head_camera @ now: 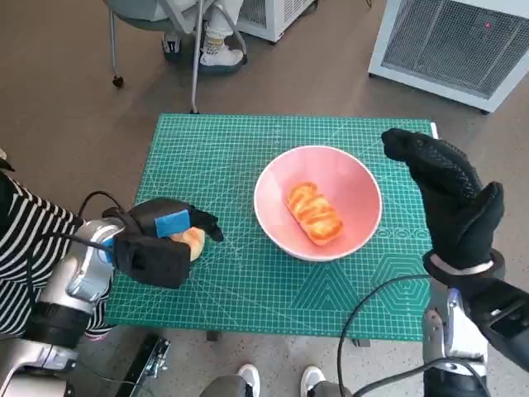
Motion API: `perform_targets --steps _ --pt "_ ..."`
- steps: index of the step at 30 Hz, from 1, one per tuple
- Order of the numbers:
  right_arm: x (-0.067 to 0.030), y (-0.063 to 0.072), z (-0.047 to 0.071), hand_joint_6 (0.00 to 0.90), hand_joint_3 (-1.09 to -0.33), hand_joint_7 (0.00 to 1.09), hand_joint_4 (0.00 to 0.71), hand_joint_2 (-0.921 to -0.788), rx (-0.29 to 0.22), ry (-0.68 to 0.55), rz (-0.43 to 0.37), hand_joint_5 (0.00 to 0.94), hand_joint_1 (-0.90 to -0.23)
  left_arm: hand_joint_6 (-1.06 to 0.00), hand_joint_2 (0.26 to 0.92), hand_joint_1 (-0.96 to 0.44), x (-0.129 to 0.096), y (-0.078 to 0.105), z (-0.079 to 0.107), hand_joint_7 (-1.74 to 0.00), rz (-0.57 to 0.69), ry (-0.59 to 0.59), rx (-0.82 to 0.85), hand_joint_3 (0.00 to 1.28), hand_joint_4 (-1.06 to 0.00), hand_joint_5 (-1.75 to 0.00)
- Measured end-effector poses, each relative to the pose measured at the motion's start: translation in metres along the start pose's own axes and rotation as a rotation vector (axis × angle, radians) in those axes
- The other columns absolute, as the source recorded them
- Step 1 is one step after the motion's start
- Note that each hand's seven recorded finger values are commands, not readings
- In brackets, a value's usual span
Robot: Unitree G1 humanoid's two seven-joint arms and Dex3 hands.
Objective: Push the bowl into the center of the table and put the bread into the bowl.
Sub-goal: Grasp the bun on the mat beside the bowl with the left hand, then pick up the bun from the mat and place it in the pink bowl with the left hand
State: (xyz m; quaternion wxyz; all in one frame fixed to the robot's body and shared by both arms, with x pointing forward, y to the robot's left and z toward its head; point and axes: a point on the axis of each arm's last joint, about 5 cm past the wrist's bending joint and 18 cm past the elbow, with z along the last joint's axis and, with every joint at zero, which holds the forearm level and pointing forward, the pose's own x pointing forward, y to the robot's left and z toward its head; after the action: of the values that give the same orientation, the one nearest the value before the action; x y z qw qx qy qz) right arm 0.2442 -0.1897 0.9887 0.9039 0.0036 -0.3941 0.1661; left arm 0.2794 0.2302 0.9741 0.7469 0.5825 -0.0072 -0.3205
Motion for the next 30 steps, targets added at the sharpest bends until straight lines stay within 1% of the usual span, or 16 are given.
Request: perform_targets --steps 6,12,18,24,30 --pt "0.0000 0.000 0.000 0.091 -0.719 0.43 0.201 -0.921 0.002 0.000 0.000 0.001 -0.709 -0.56 0.920 0.00 -0.008 0.010 0.004 -1.17 0.058 -0.030 0.006 0.08 -0.73 -1.18" --pt "0.0001 0.001 -0.001 0.092 -0.719 0.43 0.201 -0.921 0.006 -0.001 0.000 0.001 -0.709 -0.56 0.920 0.00 -0.014 0.023 0.014 -1.16 0.128 -0.091 0.010 0.08 -0.73 -1.18" --pt "0.0001 0.002 -0.001 0.092 -0.719 0.43 0.203 -0.921 0.009 -0.001 -0.001 0.002 -0.709 -0.55 0.921 0.00 -0.020 0.033 0.023 -1.22 0.179 -0.128 0.026 0.10 -0.69 -1.18" --pt "-0.0001 0.002 -0.001 0.091 -0.720 0.43 0.204 -0.921 0.011 -0.001 -0.004 0.002 -0.709 -0.56 0.921 0.00 -0.022 0.047 0.038 -1.23 0.245 -0.198 0.048 0.09 -0.69 -1.16" --pt "-0.0001 0.004 -0.002 0.092 -0.719 0.43 0.205 -0.921 0.020 -0.006 -0.009 0.002 -0.709 -0.56 0.920 0.00 -0.018 0.063 0.058 -1.25 0.318 -0.301 0.060 0.10 -0.68 -1.16"
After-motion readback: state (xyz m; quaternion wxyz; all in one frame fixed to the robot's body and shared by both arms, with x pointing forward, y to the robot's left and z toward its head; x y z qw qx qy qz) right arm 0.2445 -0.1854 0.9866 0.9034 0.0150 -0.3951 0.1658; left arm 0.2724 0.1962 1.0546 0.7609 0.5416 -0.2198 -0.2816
